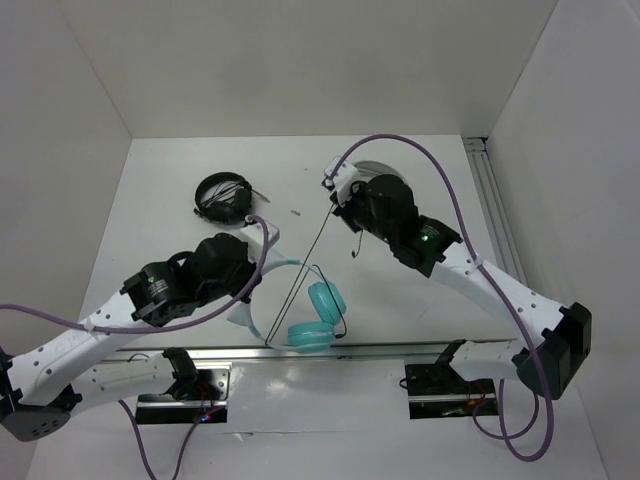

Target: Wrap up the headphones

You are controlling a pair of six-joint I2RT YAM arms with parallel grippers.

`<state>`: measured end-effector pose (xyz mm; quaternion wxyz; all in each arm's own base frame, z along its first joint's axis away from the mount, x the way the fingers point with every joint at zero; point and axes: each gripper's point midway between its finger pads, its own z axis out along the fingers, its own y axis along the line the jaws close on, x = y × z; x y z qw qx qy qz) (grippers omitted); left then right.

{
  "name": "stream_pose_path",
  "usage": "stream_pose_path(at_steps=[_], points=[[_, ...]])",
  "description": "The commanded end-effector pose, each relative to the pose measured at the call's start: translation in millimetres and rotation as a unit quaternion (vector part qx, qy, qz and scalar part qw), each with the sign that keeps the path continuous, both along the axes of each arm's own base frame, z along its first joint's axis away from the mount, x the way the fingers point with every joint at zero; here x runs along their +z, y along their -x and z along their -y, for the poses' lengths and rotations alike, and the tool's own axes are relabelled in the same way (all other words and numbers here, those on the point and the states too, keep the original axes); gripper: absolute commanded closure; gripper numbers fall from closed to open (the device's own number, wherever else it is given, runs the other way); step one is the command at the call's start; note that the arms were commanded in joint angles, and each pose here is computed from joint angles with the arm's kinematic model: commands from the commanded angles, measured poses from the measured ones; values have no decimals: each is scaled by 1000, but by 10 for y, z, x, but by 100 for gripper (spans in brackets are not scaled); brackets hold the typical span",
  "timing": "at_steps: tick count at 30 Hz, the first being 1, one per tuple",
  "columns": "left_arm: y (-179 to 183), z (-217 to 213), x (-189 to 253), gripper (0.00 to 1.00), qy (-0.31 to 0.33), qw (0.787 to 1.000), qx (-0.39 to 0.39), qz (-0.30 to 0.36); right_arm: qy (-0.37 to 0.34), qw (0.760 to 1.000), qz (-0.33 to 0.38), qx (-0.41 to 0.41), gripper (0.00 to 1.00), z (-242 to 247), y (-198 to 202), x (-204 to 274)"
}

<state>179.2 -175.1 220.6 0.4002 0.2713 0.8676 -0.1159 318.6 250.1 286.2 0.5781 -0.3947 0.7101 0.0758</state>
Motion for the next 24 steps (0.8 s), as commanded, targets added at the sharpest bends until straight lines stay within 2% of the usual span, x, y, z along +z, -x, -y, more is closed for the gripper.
stream_pose_path(at_steps=[1, 9, 15, 19, 24], points=[[167, 86, 261, 100, 44, 998, -36, -8, -64, 998, 22, 17, 100, -113, -102, 276], [166, 161, 780, 100, 117, 992, -35, 27, -79, 995, -24, 58, 100, -288, -28, -103], [19, -45, 1283, 100, 173, 980, 53, 81, -116, 986, -67, 97, 98, -468, 106, -398], [-55, -155, 1514, 100, 206, 968, 97, 107, -181, 968, -92, 149, 95, -703, 246, -386], [-137, -225, 1681, 100, 231, 955, 145, 117, -261, 927, -127, 239, 89, -1016, 564, -432]])
